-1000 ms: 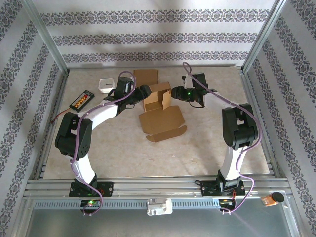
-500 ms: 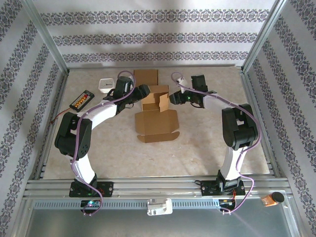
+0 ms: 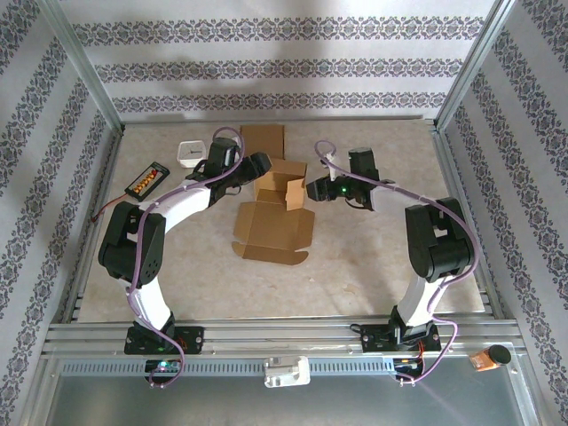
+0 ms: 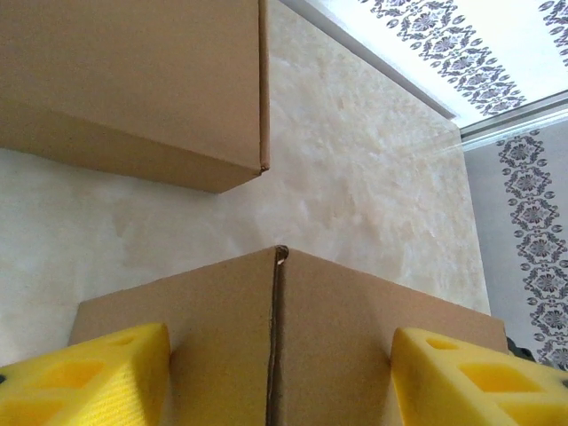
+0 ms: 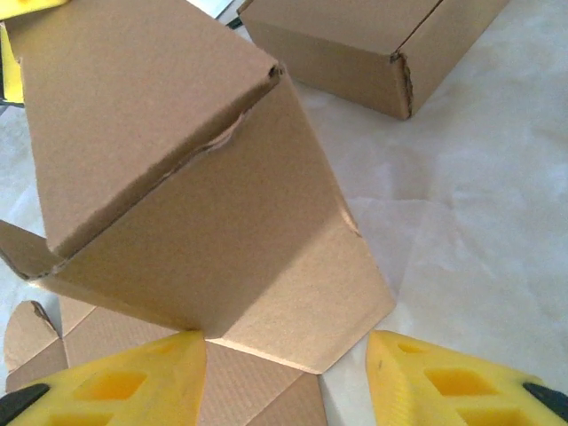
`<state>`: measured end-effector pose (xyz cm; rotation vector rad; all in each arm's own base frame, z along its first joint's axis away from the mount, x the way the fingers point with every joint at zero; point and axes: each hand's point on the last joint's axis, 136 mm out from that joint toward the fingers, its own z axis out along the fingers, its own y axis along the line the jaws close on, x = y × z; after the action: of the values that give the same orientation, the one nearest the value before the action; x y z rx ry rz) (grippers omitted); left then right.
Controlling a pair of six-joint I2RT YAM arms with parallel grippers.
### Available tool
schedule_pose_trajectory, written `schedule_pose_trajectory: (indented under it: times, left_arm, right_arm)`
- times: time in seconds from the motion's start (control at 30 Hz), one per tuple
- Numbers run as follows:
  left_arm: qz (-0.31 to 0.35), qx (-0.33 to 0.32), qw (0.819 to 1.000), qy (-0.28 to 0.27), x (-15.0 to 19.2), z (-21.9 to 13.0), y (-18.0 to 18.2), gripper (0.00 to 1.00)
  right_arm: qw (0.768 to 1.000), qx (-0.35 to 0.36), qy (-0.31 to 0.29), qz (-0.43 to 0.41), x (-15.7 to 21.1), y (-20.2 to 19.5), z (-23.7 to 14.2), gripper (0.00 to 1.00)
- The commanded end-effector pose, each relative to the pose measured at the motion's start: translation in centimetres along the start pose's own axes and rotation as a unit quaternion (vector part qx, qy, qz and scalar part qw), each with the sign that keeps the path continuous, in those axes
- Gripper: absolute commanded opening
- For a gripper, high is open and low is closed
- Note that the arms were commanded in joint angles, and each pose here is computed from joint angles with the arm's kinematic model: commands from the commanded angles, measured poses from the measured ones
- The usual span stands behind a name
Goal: Fold the paper box
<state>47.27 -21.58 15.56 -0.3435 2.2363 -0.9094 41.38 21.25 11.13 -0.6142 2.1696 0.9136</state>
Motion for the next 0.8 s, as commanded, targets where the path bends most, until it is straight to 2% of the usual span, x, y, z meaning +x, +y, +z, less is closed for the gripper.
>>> schedule_pose_trajectory:
  times: [0.0,0.17,0.33,0.77]
  left_arm:
    - [0.007,0.019,1.0,0.012,0.3,0.1,-1.4,0.65]
    - [0.01,0.014,1.0,0.007,0.1,-0.2,-1.2,0.65]
    - [0.008,0.014,1.0,0.01,0.2,0.1,-1.1,0.65]
    - [0.006,0.018,1.0,0.014,0.3,0.2,-1.3,0.65]
  right_arm:
    - [1.0,-0.026,-0.016,0.003,-0.6,1.1,-0.4,0.5]
    - [0.998,-0.018,-0.057,0.025,-1.4,0.6,-2.3,0.5]
    - [0.998,-0.021,-0.053,0.005,-0.5,1.1,-2.5,0.51]
    - [0.999,-0.019,-0.028,-0.022,-0.4,2.3,0.9,0.52]
